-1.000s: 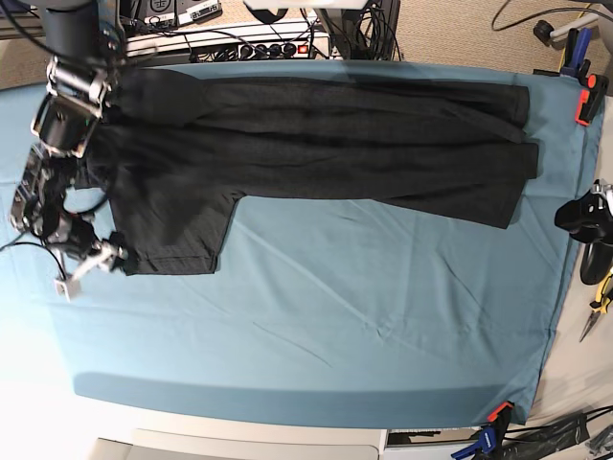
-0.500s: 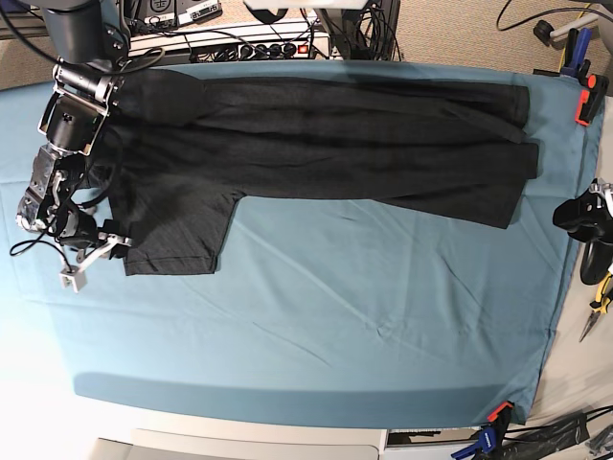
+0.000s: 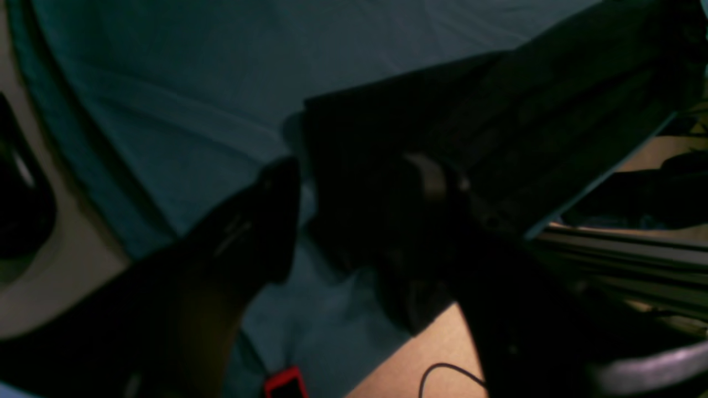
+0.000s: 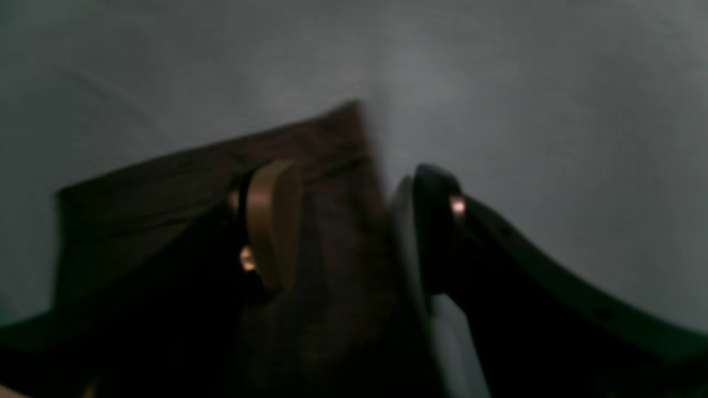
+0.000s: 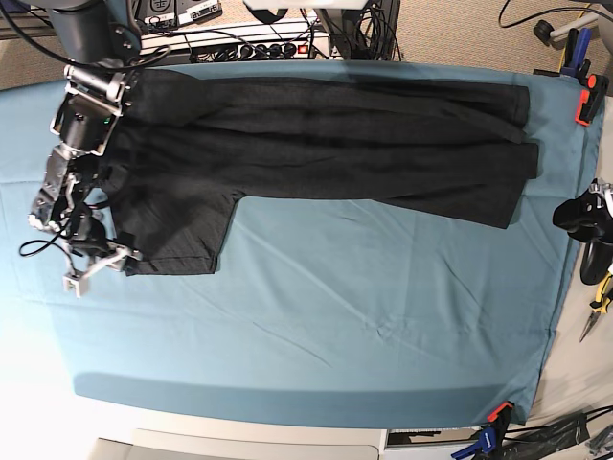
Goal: Fold the T-shirt properly
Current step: 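Move the right gripper to the sleeve end of the folded shirt, then grasp the sleeve end with the right gripper and fold it inward, then grasp the opposite end of the folded shirt with the left gripper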
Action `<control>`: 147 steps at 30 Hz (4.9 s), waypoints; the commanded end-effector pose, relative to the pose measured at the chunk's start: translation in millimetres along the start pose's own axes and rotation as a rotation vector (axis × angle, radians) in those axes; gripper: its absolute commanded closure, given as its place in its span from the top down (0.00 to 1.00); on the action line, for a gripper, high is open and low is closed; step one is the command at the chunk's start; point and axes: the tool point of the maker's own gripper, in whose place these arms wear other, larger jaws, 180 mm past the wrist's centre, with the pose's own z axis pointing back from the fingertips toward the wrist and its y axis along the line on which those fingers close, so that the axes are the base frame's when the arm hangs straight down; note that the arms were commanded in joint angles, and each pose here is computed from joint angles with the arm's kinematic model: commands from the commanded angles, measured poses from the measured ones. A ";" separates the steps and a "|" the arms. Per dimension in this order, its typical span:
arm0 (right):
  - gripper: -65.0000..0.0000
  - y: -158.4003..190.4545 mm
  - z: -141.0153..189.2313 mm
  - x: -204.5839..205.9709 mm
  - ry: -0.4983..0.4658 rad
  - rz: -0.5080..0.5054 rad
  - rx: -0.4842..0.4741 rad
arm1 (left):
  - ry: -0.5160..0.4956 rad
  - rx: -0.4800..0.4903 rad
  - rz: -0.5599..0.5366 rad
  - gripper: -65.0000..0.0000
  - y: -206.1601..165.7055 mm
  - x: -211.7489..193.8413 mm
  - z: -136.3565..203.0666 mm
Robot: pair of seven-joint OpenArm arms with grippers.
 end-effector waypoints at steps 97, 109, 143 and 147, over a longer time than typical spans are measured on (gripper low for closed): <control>0.50 130.8 202.3 -98.4 -0.106 0.608 0.191 | 0.165 0.122 0.030 0.46 21.4 -29.9 34.8; 0.50 120.5 209.1 -73.1 -0.242 0.507 0.125 | 0.198 -0.059 0.193 0.46 -20.7 -100.5 -12.1; 0.50 120.8 209.2 -72.7 -0.244 0.507 0.126 | 0.089 -0.029 0.449 0.46 -24.5 -127.4 -76.6; 0.50 120.8 209.2 -72.7 -0.244 0.507 0.126 | 0.071 -0.058 0.462 0.46 -32.7 -127.2 -84.8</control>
